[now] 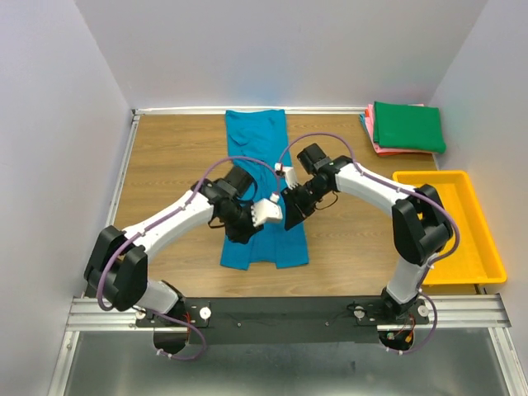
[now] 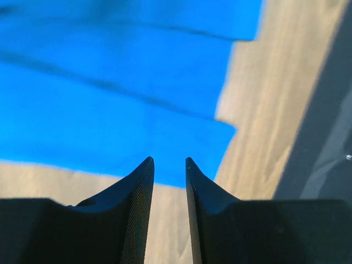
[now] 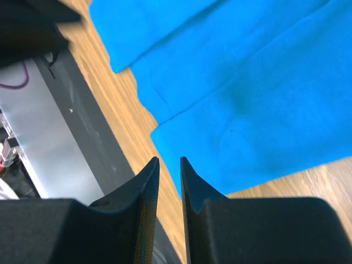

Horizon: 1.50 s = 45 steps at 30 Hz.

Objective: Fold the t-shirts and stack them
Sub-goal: Rotate the tshirt 90 degrees

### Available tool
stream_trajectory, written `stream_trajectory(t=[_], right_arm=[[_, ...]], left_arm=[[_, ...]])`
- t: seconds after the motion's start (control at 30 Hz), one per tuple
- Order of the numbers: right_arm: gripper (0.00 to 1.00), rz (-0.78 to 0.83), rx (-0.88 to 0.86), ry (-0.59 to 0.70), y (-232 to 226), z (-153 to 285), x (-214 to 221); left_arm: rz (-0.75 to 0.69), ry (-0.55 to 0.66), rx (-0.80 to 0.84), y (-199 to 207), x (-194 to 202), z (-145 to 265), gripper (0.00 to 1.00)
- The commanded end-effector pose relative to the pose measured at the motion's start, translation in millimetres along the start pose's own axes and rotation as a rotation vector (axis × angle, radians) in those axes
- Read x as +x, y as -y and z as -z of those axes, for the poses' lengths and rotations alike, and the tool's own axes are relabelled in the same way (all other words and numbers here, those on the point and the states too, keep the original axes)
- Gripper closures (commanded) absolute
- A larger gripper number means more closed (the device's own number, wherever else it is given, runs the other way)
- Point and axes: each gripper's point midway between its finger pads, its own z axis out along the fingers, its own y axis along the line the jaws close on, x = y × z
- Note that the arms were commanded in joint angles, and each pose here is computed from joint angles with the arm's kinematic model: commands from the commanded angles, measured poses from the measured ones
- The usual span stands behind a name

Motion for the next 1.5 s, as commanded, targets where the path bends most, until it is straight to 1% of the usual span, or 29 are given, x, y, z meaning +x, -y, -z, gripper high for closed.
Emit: stream_trajectory(t=[0.0,0.07,0.17,0.27,0.4,0.47,0.6,0.8,0.93,0.97,1.0,1.03,1.07,1.13,1.27,1.47], right_arm=[[0.71,-0.038,0.050,0.026,1.3,15.3,-0.3],[0.72,-0.073,0.073,0.016,9.8,15.9,8.2],[0.73,-0.153,0.095,0.043,27.8,28.3,12.7],[0.74,-0.179,0.100,0.063,35.2,35.6,13.4],[0.75,-0.193,0.122,0.071,41.0,41.3,19.4],[0.75,-0.192,0.127,0.071,40.9,42.0,20.4],[0.75,-0.191,0.139,0.077,42.2,45.2,21.6],[0.75,-0.195,0.132,0.073,41.3,44.1,23.5],[0.75,-0.195,0.129,0.071,42.4,43.3,23.7],[0.75,-0.196,0.128,0.068,42.9,42.7,24.1],[0.75,-0.195,0.128,0.068,43.1,42.6,23.8],[0.75,-0.196,0.128,0.067,43.6,42.2,23.6],[0.75,-0.196,0.127,0.065,44.0,41.8,23.8],[0.75,-0.196,0.124,0.062,44.1,40.8,24.7],[0.75,-0.197,0.113,0.054,44.1,38.1,25.8],[0.75,-0.198,0.110,0.055,43.0,39.0,26.7]], left_arm=[[-0.023,-0.133,0.038,29.7,24.2,-18.7,0.63],[-0.074,-0.159,0.044,43.3,22.7,-26.2,0.62],[-0.100,-0.221,0.012,52.5,27.0,-35.6,0.62],[-0.137,-0.245,0.022,62.8,26.2,-39.5,0.57],[-0.189,-0.317,0.012,75.2,31.8,-49.4,0.56],[-0.195,-0.343,0.016,76.8,35.7,-53.5,0.57],[-0.185,-0.406,0.029,76.4,47.5,-64.5,0.62],[-0.174,-0.474,0.018,72.0,64.8,-74.5,0.65],[-0.180,-0.463,0.030,74.4,64.0,-78.4,0.72],[-0.182,-0.458,0.030,74.7,63.3,-79.0,0.76],[-0.183,-0.453,0.035,75.5,62.1,-79.1,0.82],[-0.186,-0.452,0.041,76.4,62.5,-78.5,0.85],[-0.191,-0.449,0.042,77.2,61.2,-76.6,0.92],[-0.194,-0.442,0.043,77.5,58.4,-73.0,1.00],[-0.203,-0.400,0.032,78.1,43.1,-62.9,1.00],[-0.216,-0.370,0.026,78.2,33.2,-55.6,1.00]])
